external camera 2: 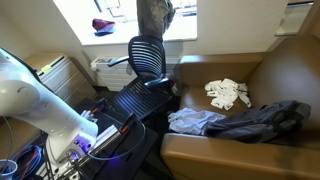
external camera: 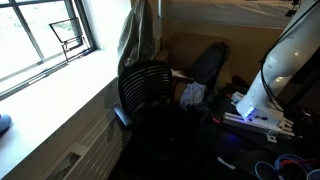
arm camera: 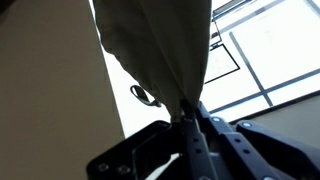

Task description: Move the brown clothing from the brown chair to the black chair

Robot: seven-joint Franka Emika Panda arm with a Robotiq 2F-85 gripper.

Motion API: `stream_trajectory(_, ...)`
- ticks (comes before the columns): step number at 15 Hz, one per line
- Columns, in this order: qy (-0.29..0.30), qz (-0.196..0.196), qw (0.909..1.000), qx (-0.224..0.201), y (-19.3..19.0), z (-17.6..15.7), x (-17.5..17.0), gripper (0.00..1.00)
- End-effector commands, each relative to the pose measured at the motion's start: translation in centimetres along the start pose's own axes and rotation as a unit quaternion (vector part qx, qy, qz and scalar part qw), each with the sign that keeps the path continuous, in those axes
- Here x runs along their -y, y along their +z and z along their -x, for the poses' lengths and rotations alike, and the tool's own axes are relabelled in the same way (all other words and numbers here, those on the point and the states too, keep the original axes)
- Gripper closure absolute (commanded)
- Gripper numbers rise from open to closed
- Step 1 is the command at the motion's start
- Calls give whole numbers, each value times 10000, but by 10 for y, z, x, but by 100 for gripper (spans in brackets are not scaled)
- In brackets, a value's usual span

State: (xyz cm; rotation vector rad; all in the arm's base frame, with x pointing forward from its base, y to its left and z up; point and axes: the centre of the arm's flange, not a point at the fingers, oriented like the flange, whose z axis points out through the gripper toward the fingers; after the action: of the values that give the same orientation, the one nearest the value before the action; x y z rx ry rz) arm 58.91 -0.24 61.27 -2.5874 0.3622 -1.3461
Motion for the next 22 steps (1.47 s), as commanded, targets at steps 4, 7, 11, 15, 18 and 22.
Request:
stream_trajectory(4,-1701,-633,9831,-259,-130,-3,96,98)
stream_trajectory(7,-2249,-1164,9653,-642,-161,-6,114,98)
stream_trajectory(11,-2441,-997,9631,-533,-134,-8,96,95)
stream_trajectory(15,-2405,-538,9661,774,-34,29,51,100)
stream_trajectory(18,-2293,-406,9561,1778,48,72,13,98)
stream_trajectory(22,-2091,-586,9273,3049,140,129,-35,98)
